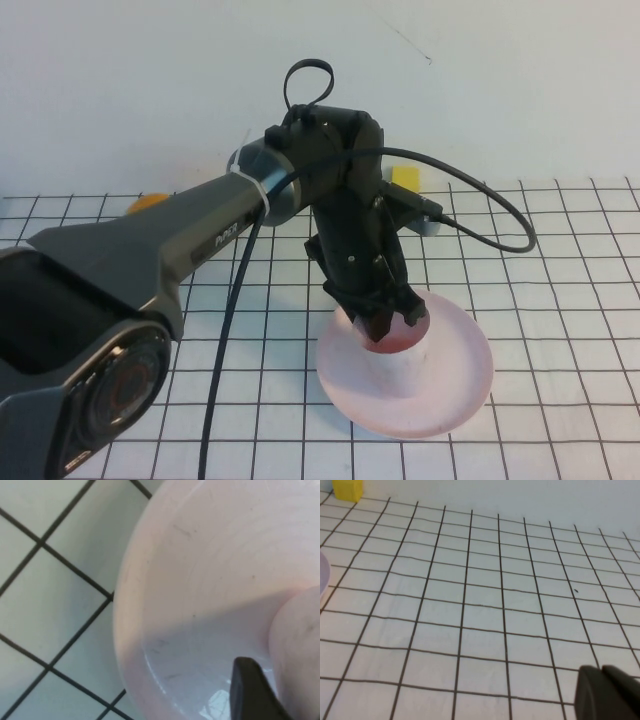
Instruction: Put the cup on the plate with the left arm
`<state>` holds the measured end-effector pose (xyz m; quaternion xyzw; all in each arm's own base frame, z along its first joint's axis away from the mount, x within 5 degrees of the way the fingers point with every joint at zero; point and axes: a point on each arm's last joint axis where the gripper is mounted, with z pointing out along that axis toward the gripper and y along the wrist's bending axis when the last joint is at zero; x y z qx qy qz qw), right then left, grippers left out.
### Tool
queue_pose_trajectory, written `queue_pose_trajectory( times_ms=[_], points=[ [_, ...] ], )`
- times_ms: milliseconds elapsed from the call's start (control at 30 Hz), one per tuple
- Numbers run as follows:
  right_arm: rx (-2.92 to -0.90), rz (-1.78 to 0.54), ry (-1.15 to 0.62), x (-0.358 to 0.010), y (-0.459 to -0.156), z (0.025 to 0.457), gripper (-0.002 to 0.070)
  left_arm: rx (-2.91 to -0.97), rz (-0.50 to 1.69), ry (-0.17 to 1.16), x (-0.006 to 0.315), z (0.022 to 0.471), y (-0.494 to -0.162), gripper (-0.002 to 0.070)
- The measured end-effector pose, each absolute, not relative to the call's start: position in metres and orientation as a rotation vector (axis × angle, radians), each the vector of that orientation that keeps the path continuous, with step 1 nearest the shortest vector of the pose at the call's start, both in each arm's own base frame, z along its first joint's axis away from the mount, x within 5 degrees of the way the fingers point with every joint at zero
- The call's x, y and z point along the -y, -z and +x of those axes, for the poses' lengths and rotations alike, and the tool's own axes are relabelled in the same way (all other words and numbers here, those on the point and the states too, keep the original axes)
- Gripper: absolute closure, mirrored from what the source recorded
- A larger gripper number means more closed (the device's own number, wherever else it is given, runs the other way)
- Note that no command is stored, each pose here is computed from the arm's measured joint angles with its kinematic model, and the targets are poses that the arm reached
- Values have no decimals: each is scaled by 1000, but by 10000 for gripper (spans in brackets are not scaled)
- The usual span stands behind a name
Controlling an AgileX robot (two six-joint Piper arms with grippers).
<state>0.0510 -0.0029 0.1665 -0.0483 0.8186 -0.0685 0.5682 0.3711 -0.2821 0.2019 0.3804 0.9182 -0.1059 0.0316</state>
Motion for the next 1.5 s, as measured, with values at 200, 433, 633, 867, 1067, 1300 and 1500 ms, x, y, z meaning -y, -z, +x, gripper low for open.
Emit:
queue_pose_trajectory(
  times_ms=[200,433,633,867,1067,1300,1500],
  points=[
    [-1923,-114,161,3,-167,51,678,-2786,1183,321,281,369,-217,227],
    [-1923,-114,161,3,-167,51,678,-2692,1122,193,266,364,-264,227],
    [-1923,-114,161,3,-167,51,678,-2571,912,-11,234,349,-336,557],
    [-1923,-114,161,3,-167,51,678,-2348,663,-81,182,300,-438,668],
    [-1923,-114,161,3,-167,51,678,-2212,605,136,150,237,-500,674],
    [-1923,-110,155,3,-167,51,678,-2078,683,387,128,176,-528,675],
    [-1923,-114,161,3,-167,51,678,-1949,747,597,125,145,-504,676]
  ],
)
